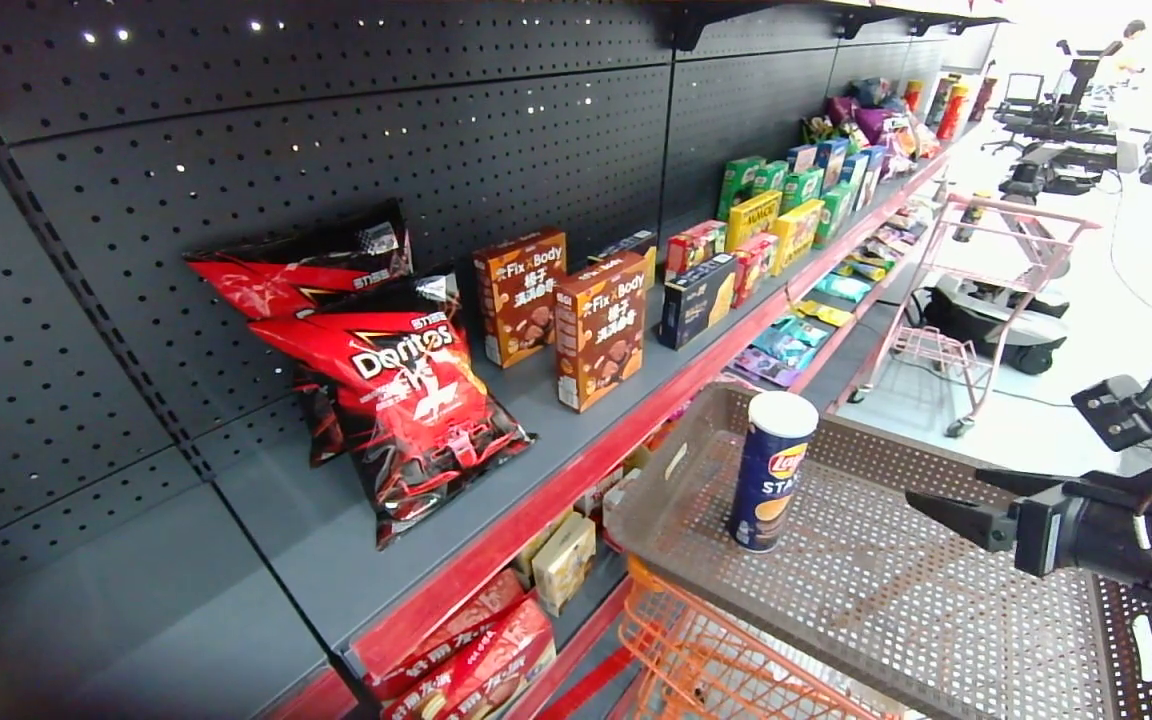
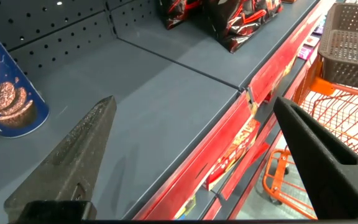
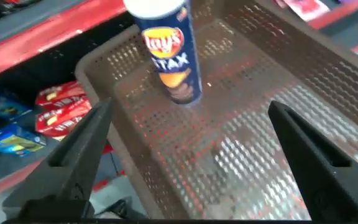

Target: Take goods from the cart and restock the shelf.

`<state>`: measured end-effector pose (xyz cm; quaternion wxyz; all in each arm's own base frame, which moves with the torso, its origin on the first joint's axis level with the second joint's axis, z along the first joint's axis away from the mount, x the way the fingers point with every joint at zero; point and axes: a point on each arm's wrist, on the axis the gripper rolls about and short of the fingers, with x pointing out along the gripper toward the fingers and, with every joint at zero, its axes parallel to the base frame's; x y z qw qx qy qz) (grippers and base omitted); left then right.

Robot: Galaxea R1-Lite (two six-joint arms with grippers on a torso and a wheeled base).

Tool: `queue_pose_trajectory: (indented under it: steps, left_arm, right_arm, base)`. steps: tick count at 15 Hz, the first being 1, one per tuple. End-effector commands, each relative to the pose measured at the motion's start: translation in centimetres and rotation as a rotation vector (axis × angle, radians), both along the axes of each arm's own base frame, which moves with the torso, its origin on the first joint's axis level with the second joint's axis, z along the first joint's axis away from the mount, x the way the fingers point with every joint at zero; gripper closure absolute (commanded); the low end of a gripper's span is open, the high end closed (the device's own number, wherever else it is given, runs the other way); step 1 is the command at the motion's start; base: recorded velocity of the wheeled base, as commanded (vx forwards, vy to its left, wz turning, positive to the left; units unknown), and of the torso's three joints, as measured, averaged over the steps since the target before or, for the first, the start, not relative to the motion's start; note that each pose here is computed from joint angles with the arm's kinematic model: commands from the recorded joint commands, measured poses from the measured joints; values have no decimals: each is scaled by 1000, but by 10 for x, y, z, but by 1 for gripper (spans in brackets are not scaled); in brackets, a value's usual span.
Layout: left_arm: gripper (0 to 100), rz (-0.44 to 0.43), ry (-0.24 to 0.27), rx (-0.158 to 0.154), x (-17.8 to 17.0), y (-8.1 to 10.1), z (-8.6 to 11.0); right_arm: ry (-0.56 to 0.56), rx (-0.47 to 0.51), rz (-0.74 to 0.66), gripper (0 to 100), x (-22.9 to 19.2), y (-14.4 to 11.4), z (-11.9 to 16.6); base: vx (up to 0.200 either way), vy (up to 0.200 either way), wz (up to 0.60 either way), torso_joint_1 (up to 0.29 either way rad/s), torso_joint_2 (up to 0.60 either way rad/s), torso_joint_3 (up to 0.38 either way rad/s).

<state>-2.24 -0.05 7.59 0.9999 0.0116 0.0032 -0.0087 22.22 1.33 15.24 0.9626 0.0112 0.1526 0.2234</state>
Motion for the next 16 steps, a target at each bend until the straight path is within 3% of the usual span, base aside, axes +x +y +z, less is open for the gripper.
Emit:
queue_pose_trajectory:
  steps: [1, 4, 7, 16]
  left_arm:
    - [0, 0, 1, 1, 0, 0, 0]
    - [0, 0, 1, 0, 0, 0, 0]
    - [0, 0, 1, 1, 0, 0, 0]
    - [0, 0, 1, 0, 0, 0, 0]
  right_arm:
    - [37, 13, 41, 0, 18, 1, -17]
    - [-24, 23, 146, 0, 38, 3, -32]
    - [-1, 13, 208, 0, 51, 13, -44]
    - [-72, 7, 302, 0, 82, 47, -76]
  base:
    - [0, 0, 0, 0, 0, 0]
    - [0, 0, 0, 0, 0, 0]
    - [0, 0, 0, 0, 0, 0]
    - [0, 0, 0, 0, 0, 0]
